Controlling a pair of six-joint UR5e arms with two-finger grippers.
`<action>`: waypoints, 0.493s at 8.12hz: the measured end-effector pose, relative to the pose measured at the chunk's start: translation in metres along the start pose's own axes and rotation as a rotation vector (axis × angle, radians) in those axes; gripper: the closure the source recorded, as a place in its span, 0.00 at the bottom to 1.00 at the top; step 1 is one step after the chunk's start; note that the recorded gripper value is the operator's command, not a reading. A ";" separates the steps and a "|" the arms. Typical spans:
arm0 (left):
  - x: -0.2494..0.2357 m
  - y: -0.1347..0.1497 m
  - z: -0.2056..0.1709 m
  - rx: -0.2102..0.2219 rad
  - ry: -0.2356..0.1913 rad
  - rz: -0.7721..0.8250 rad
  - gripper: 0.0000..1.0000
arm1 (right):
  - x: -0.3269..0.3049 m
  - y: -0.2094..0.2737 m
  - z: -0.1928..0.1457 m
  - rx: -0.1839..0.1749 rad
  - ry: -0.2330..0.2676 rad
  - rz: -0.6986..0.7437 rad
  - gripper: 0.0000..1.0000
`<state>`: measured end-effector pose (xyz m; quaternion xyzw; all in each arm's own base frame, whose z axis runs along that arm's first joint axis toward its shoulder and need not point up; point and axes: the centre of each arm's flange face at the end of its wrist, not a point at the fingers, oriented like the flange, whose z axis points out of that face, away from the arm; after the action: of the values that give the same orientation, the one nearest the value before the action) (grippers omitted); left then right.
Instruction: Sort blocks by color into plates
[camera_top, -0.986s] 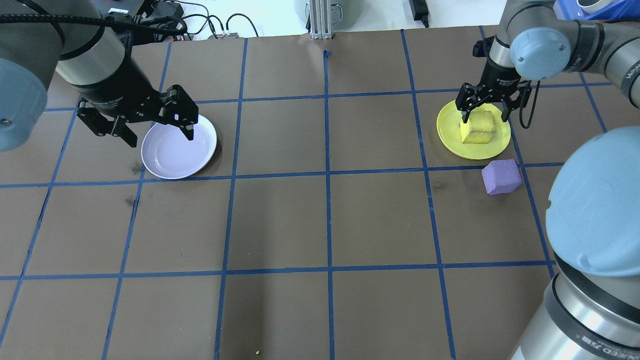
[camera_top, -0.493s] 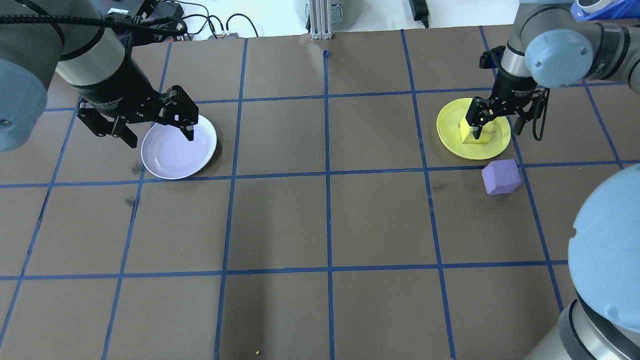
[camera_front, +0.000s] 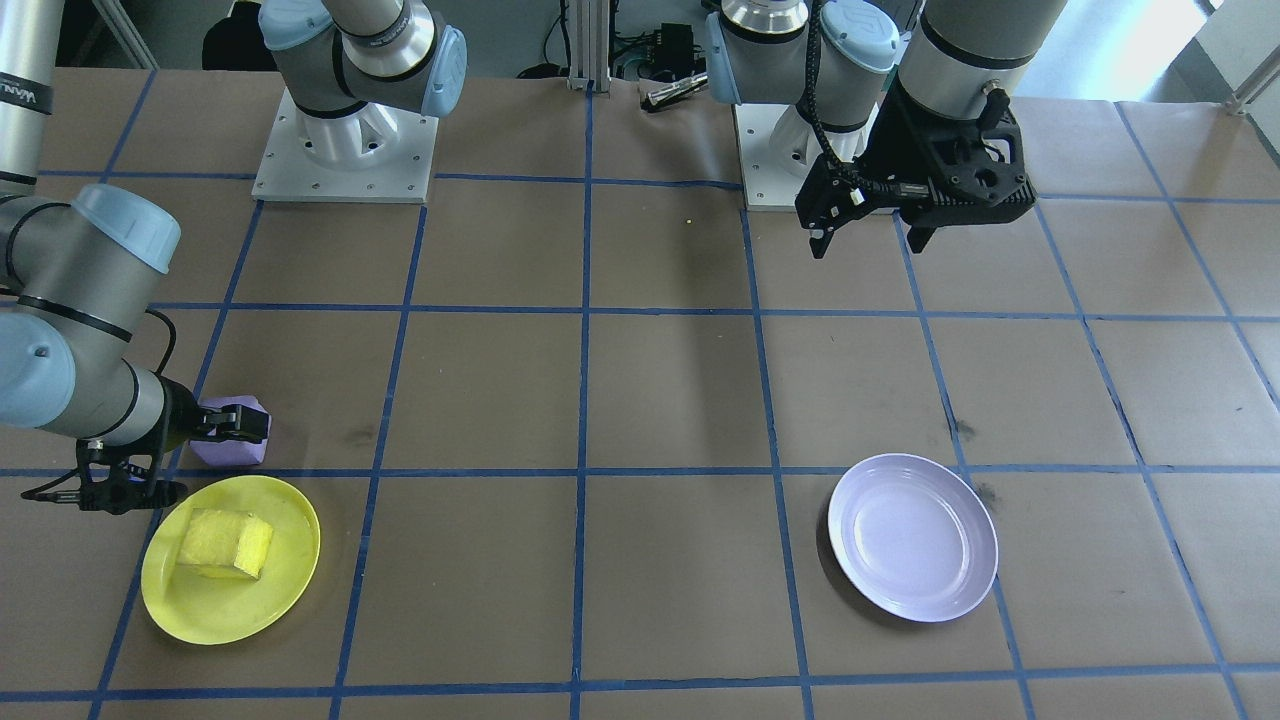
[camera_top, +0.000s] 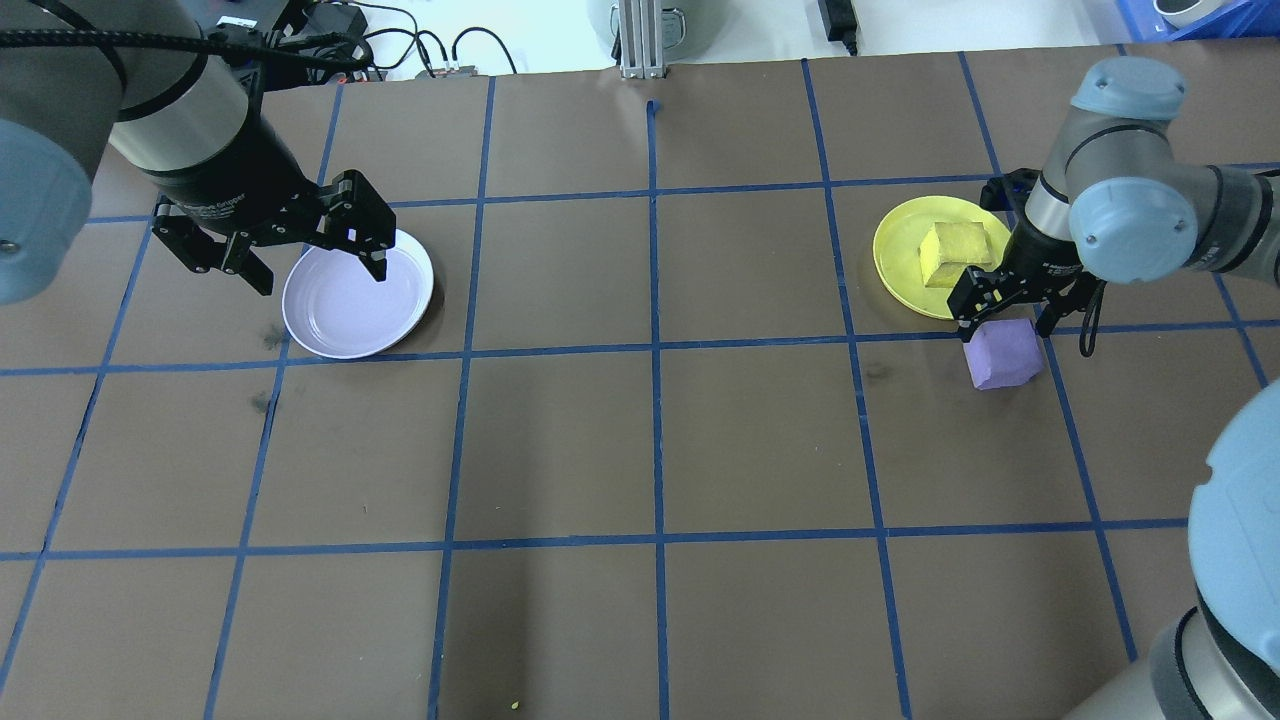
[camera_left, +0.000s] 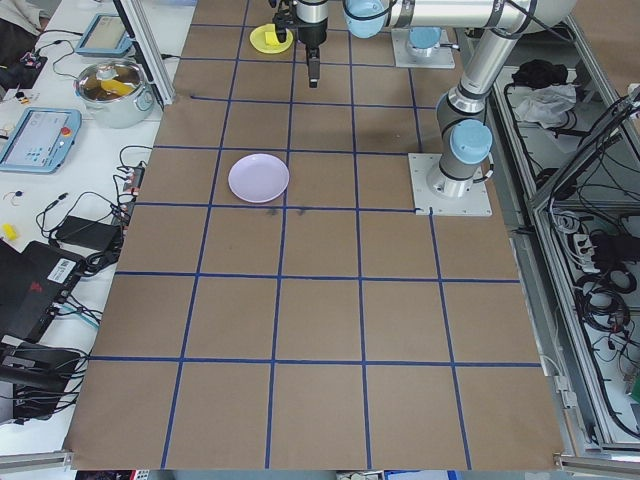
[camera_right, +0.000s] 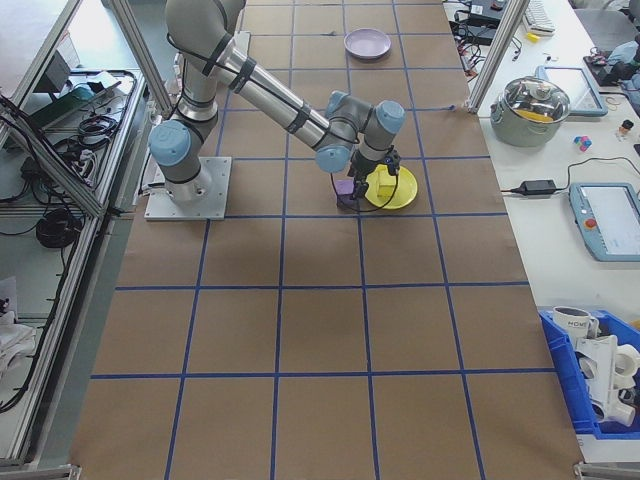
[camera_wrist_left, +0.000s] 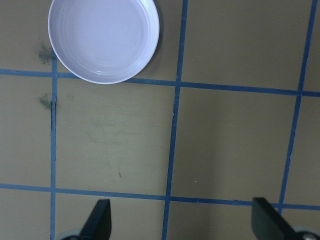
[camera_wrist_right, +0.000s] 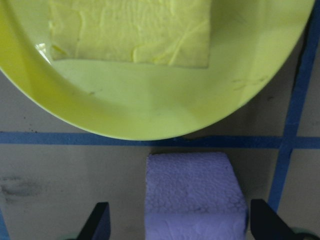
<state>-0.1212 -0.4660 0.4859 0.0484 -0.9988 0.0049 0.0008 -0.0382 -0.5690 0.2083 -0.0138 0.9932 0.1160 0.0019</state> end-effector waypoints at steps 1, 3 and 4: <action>0.000 0.000 -0.001 0.002 0.000 0.000 0.00 | -0.002 0.003 0.009 -0.001 -0.029 0.010 0.18; -0.001 0.001 -0.002 0.005 -0.001 -0.001 0.00 | 0.000 0.010 0.024 -0.036 -0.005 0.014 0.62; -0.001 0.001 -0.002 0.006 -0.002 -0.001 0.00 | 0.004 0.013 0.026 -0.056 0.040 0.014 0.62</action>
<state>-0.1200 -0.4648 0.4883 0.0491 -0.9988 0.0077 -0.0003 -0.0423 -0.5503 0.1861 -0.0095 0.9894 0.1436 -0.0189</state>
